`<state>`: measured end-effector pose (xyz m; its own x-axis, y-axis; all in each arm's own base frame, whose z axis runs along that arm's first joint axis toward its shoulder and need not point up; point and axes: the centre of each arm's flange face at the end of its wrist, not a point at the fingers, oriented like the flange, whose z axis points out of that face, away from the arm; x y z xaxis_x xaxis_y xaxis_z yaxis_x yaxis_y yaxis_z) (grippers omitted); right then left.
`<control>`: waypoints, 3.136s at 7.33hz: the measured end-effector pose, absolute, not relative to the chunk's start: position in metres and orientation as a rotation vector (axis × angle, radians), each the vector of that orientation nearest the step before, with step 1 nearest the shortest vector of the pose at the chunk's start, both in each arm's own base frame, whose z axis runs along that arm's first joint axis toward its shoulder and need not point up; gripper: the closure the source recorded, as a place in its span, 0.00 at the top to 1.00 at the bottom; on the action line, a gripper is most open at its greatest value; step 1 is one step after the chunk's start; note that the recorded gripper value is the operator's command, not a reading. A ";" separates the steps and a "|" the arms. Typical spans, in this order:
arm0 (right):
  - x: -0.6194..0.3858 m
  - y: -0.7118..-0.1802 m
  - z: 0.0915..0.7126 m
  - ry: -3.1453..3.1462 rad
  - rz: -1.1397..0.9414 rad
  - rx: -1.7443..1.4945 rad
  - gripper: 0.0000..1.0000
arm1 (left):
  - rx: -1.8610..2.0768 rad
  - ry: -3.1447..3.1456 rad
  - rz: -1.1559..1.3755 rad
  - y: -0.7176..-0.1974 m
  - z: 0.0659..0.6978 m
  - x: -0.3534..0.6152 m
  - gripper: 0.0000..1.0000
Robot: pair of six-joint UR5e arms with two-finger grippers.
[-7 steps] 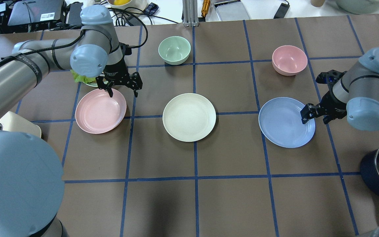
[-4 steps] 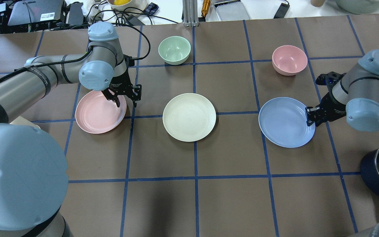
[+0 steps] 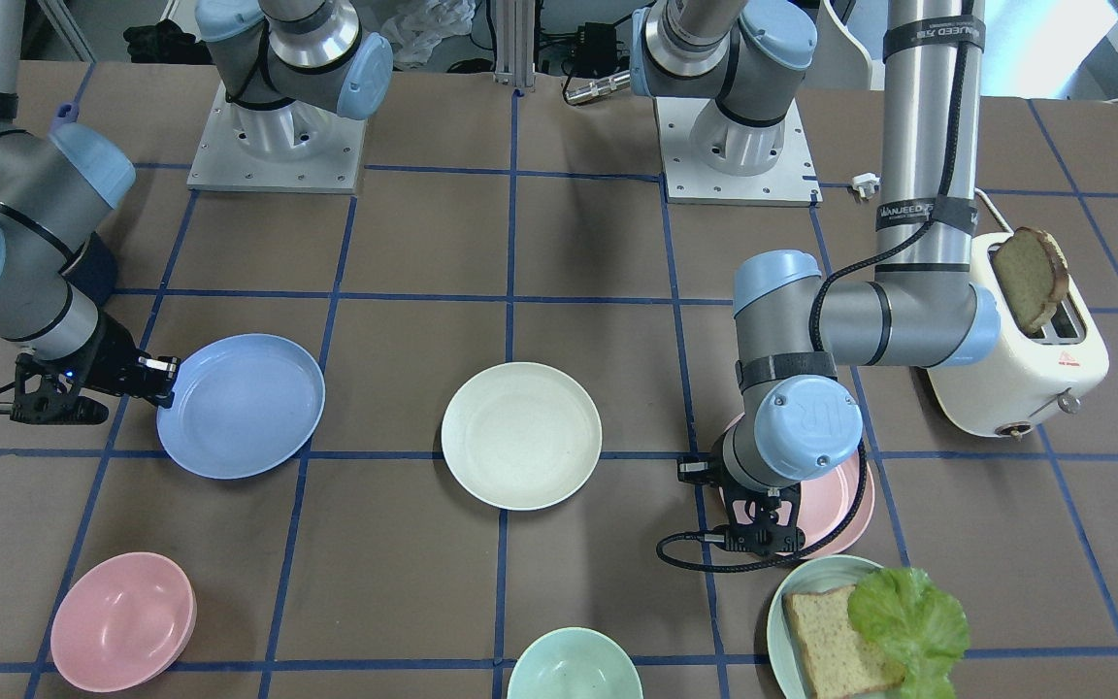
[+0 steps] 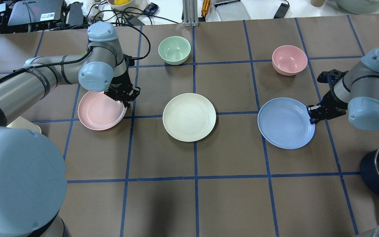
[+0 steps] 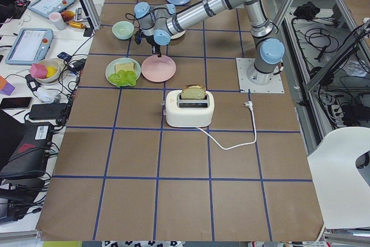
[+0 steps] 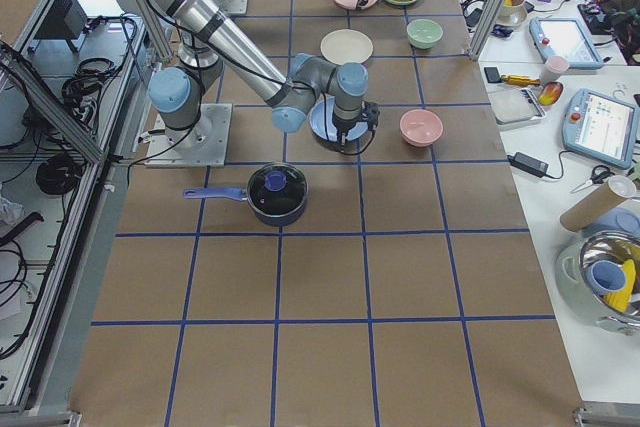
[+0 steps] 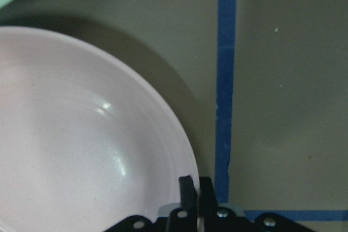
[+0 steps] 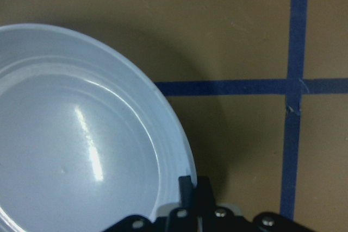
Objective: Stack three plates with pink and blue
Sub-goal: 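Lift the pink plate with the left gripper and set it onto the cream plate, then release the pink plate with the left gripper while the right lifts the blue plate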
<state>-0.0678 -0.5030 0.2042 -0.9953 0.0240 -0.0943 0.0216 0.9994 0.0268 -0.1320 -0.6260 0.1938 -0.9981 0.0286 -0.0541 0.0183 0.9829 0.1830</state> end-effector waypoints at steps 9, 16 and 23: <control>-0.072 -0.528 0.270 3.050 0.037 0.043 0.00 | -0.311 3.041 0.089 -0.591 0.285 -0.383 0.00; -0.060 -0.533 0.288 3.059 0.046 0.085 0.00 | -0.294 3.039 0.146 -0.579 0.240 -0.453 1.00; 0.099 -0.525 0.305 3.002 0.039 0.314 0.00 | -0.144 3.075 0.213 -0.603 0.425 -0.265 1.00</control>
